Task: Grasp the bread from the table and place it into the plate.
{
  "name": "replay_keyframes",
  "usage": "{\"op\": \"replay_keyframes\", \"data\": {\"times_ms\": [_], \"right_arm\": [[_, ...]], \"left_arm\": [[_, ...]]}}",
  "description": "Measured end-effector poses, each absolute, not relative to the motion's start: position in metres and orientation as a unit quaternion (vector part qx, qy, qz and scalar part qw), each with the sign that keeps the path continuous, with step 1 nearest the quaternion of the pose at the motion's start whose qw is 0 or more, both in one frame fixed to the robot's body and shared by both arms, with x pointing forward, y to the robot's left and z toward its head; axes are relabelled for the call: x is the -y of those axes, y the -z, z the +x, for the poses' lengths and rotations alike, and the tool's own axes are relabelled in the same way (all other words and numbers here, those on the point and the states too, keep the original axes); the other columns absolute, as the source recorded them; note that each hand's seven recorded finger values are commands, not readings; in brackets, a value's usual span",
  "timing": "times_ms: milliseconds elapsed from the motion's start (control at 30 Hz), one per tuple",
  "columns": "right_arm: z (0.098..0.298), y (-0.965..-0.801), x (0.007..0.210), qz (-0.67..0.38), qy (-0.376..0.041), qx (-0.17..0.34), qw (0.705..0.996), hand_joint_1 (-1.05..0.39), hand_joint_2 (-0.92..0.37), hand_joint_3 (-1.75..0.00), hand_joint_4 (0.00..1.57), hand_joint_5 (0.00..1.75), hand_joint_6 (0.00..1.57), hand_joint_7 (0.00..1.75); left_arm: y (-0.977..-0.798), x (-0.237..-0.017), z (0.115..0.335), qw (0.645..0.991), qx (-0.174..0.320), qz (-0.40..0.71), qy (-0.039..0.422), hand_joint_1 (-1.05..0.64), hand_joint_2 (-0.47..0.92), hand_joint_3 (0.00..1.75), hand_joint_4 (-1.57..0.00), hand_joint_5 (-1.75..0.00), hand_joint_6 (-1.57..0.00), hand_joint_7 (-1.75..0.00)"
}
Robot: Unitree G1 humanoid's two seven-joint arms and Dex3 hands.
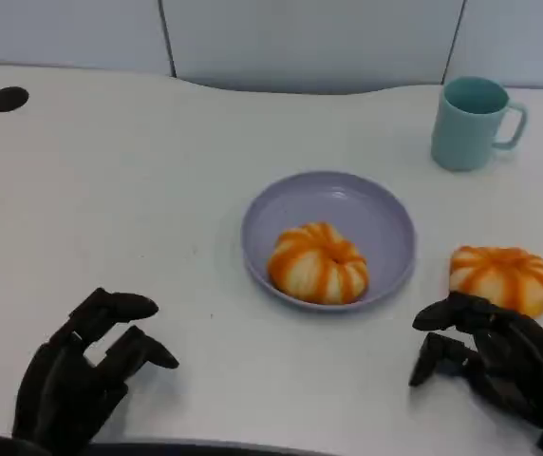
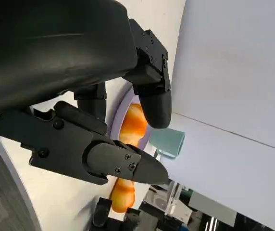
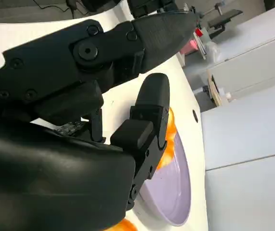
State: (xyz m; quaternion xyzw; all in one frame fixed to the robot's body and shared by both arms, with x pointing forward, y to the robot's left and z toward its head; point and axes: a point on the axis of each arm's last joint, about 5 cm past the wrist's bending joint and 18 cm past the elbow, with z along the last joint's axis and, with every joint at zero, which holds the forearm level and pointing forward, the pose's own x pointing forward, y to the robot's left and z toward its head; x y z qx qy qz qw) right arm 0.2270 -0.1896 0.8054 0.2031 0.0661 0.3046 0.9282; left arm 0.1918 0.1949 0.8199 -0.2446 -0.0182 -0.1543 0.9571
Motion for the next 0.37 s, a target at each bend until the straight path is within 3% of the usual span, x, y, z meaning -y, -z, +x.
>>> {"op": "replay_keyframes", "data": {"times_ms": [367], "right_arm": [[0.2261, -0.8049, 0.1900, 0.196, -0.300, -0.063, 0.932, -0.57, -0.92, -0.09, 0.70, 1.35, 0.77, 0.78]], "left_arm": [[-0.8194, -0.1952, 0.1930, 0.958, 0.015, -0.244, 0.153, -0.62, 0.92, 0.10, -0.34, -1.74, -0.37, -1.33]]}}
